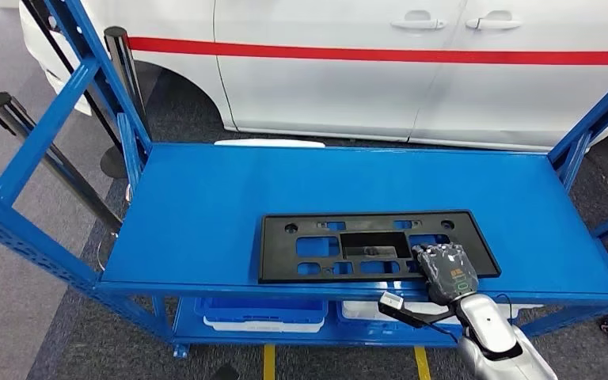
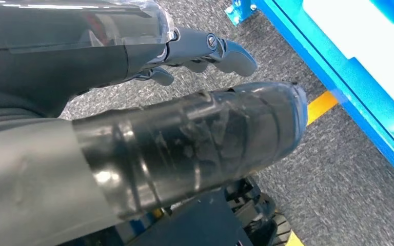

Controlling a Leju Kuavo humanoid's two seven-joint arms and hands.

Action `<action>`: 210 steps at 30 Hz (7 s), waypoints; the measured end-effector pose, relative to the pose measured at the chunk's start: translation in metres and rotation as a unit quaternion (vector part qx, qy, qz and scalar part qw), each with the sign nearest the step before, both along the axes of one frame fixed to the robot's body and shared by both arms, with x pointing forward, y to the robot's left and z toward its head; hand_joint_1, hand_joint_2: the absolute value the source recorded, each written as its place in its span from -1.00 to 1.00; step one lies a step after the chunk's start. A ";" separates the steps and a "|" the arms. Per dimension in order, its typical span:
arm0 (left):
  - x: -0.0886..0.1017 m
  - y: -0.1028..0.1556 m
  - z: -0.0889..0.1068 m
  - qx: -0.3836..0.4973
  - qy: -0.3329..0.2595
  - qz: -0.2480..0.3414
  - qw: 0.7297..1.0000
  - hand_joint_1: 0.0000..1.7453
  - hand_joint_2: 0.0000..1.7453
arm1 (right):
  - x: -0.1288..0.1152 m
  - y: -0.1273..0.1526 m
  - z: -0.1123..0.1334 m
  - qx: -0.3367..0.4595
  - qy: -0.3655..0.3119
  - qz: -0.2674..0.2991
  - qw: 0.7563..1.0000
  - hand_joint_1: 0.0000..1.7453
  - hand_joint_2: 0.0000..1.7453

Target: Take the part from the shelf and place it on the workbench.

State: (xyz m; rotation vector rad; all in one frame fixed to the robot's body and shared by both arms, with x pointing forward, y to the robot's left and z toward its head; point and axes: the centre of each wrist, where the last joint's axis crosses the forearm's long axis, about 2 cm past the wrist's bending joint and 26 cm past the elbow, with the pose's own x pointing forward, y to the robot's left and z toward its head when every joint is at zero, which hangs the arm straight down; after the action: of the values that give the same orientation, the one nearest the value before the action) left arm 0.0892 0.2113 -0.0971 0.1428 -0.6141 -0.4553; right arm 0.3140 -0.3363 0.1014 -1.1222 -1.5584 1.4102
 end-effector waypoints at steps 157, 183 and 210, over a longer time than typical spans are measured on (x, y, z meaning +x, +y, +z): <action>-0.029 0.009 -0.005 0.047 0.025 0.111 0.992 -1.00 1.00 | -0.117 0.157 0.062 0.274 -0.265 0.058 0.923 1.00 1.00; -0.029 0.009 -0.005 0.049 0.026 0.114 0.992 -1.00 1.00 | -0.126 0.154 0.058 0.289 -0.257 0.041 0.922 1.00 1.00; -0.030 0.009 -0.006 0.049 0.026 0.112 0.992 -1.00 1.00 | -0.127 0.151 0.056 0.295 -0.253 0.036 0.921 1.00 1.00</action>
State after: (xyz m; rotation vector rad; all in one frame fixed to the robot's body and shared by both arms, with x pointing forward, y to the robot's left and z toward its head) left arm 0.0590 0.2200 -0.1026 0.2904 -0.5169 -0.2703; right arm 0.1867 -0.1855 0.1571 -1.0901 -2.2099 0.6104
